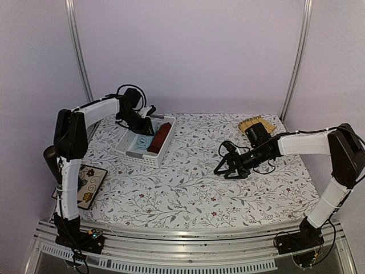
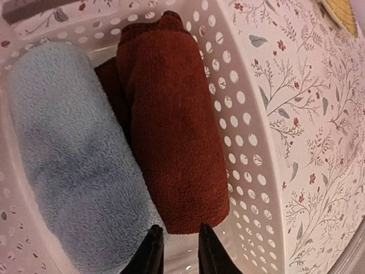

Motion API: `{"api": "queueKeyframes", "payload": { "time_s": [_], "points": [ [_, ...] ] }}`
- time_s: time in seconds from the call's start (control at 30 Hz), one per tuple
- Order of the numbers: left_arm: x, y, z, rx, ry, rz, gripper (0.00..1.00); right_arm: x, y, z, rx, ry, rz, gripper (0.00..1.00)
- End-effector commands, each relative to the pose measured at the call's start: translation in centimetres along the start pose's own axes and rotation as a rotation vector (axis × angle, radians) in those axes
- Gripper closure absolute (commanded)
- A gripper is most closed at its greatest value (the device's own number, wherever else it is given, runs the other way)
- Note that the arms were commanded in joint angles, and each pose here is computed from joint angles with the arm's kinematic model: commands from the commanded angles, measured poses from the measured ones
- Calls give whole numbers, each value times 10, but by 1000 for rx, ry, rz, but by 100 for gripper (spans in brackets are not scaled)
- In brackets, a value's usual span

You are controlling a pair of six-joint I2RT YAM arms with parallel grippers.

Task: Roll the towels
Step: Adjust the towel in the bin.

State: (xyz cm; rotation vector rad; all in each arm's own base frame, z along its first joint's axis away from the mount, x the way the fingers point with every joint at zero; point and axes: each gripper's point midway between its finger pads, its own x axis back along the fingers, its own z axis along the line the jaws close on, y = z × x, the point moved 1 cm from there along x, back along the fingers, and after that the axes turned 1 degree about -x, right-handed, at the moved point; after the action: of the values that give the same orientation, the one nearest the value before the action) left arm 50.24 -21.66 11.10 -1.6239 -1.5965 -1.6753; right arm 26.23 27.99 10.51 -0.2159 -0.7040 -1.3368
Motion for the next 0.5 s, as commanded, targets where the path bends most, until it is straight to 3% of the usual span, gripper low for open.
{"api": "queueKeyframes", "payload": {
  "time_s": [0.0, 0.3, 0.47],
  "points": [
    [-9, -9, -3, 42, -34, 3, 77, -4, 5, 4, 22, 13, -7, 1],
    [-15, -12, 16, 149, -104, -45, 83, -3, 3, 5, 21, 9, -9, 1],
    [-21, -33, 26, 218, -142, -33, 83, -3, 1, 4, 18, 0, -8, 1]
  ]
}}
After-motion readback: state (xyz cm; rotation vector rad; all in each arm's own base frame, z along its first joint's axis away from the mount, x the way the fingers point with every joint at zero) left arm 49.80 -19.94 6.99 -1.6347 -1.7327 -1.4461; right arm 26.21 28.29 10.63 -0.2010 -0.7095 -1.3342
